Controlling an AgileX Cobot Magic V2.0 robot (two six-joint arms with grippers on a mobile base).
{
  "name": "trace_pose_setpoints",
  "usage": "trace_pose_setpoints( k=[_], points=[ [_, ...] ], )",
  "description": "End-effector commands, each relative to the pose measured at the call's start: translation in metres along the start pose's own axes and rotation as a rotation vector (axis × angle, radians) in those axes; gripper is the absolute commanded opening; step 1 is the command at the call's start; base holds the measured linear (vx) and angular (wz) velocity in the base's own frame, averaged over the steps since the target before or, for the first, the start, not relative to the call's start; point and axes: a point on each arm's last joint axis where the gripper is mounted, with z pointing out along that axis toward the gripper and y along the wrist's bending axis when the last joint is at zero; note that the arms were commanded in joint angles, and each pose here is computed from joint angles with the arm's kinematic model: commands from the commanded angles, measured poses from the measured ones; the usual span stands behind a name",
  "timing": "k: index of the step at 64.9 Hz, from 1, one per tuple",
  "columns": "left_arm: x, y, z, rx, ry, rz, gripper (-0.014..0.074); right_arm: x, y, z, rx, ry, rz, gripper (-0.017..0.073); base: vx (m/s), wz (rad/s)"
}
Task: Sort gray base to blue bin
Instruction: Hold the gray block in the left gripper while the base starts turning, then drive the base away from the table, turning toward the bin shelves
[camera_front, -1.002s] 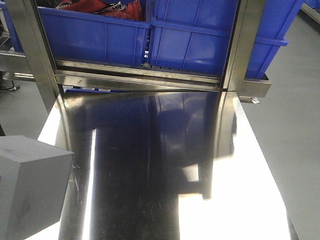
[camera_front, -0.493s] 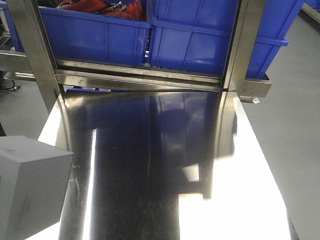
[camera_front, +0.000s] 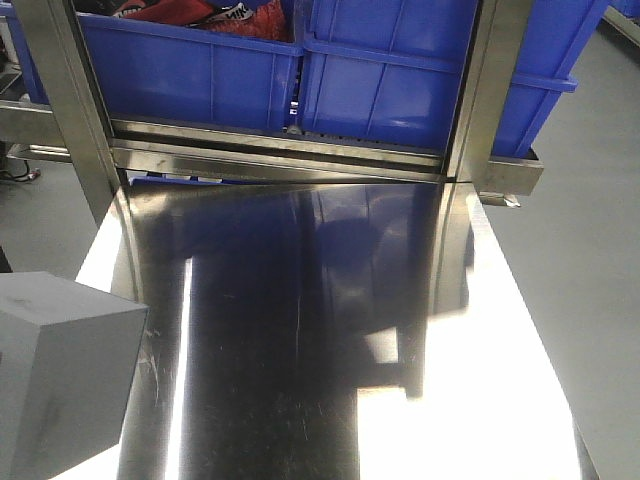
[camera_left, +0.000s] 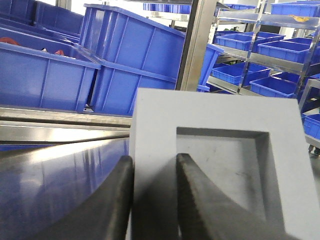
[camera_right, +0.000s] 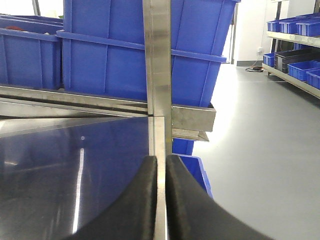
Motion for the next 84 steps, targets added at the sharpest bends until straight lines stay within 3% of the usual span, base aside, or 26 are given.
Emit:
trace_pose_setpoints(
  k=[1,53,84],
  points=[
    [-0.0181,-0.0032,-0.0021,0.022,-0.125,-0.017,0.0007,-0.0091,0.0002,-0.0012,0.000,-0.093,-0.013,-0.0004,0.00,0.00],
    [-0.0181,-0.0032,-0.0021,0.022,-0.125,-0.017,0.0007,-0.0091,0.0002,-0.0012,0.000,-0.093,-0.013,-0.0004,-0.01,-0.04],
    [-0.0181,-0.0032,-0.0021,0.022,-0.125,-0.017,0.0007,-0.0091,0.0002,-0.0012,0.000,-0.093,-0.013,-0.0004,-0.08,-0.51]
  ],
)
